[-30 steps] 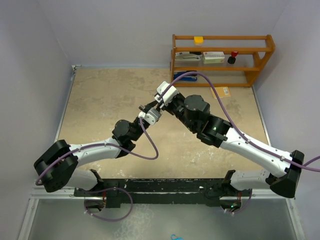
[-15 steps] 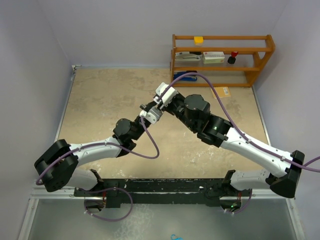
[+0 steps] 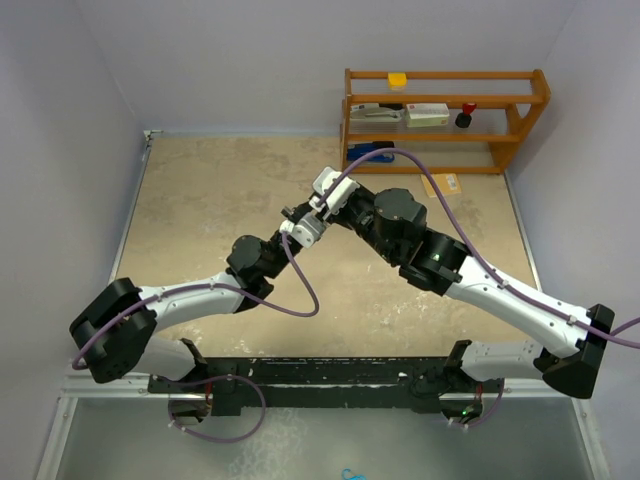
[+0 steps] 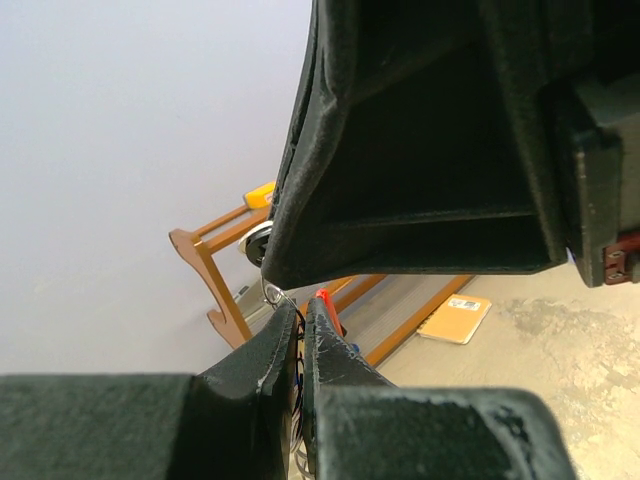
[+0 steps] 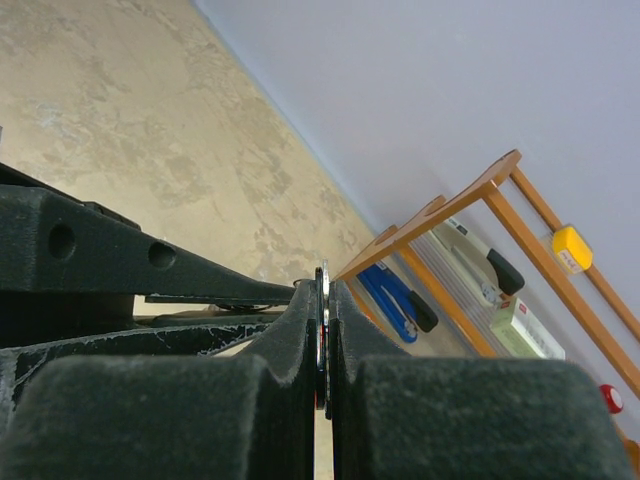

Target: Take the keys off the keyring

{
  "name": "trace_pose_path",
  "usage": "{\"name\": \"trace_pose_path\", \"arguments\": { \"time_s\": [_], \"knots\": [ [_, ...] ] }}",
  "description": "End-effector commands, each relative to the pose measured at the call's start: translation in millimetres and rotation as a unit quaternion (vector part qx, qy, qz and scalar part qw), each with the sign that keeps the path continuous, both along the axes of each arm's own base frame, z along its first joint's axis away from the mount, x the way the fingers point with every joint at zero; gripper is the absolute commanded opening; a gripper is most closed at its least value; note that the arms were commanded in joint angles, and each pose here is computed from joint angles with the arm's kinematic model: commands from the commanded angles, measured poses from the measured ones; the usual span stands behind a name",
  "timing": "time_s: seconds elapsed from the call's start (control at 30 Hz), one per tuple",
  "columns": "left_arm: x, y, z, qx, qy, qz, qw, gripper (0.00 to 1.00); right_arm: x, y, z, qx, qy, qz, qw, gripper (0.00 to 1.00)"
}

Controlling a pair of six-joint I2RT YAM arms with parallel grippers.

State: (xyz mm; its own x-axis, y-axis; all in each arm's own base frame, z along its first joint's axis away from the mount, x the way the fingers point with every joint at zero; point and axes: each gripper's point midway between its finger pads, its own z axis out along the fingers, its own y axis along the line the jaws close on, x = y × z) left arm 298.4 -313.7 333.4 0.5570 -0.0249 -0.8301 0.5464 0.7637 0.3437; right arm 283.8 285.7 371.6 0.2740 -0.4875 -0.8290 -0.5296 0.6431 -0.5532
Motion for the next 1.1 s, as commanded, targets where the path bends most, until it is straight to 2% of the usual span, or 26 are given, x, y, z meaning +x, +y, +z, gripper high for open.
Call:
{"name": "trace_pose_path", "arguments": {
  "time_s": [0.0,0.33,1.07],
  "knots": [
    [5.0,-6.8,-44.0,0.056,0.058,-0.008,0.997,0.0,-20.9,-15.4,128.4,0.15,-0.138,0.021,0.979,0.0],
    [-10.5,-11.6,-38.1,0.065,0.049,-0.048,0.996,0.0,-10.7,-16.5,132.6,0.134,-0.176,-0.006,0.975,0.0],
    [-31.8,-13.1,-26.5,0.068,0.027,-0.093,0.993,0.0,0.4,-7.3,119.6,0.107,-0.181,-0.019,0.977,0.0]
  ]
}}
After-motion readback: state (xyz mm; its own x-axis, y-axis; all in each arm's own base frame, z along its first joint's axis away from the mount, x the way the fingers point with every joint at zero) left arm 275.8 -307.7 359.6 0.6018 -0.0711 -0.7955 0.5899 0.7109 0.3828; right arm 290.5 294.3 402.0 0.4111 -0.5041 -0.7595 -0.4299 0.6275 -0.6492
